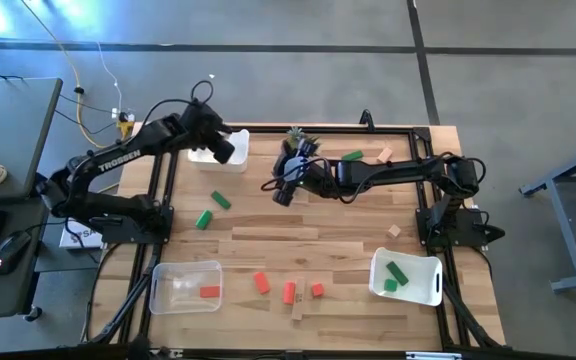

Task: Sort & place blocks by color
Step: Put the brown block into the top white bin

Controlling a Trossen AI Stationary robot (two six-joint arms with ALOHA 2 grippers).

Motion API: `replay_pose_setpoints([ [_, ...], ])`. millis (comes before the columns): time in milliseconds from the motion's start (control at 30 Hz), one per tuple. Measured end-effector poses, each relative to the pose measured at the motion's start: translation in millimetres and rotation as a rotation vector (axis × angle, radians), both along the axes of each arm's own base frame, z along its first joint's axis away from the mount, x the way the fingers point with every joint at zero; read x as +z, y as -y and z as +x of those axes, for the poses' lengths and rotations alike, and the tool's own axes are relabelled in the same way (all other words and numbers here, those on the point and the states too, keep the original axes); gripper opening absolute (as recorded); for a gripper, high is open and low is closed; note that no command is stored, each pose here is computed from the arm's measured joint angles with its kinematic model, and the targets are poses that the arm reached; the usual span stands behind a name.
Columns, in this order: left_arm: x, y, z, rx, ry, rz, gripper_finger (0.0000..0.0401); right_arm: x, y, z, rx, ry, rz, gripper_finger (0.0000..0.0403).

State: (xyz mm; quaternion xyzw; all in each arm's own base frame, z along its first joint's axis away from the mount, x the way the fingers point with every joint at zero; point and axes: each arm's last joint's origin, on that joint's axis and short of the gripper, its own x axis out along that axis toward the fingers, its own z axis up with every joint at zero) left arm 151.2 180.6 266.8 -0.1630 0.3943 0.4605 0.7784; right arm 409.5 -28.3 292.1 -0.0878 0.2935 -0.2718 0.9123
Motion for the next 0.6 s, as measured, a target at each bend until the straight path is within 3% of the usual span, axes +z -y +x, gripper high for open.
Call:
replay_pose_setpoints([
  [333,-39,-29,-7,-0.022,-0.048,-0.232,0.0040,0,1,-1,-0.083,0.057,0.064,0.0227],
  [600,-54,-35,-2,-0.045,-0.103,-0.273,0.0062,-11,14,-11,-0.220,0.008,0.163,0.0227],
])
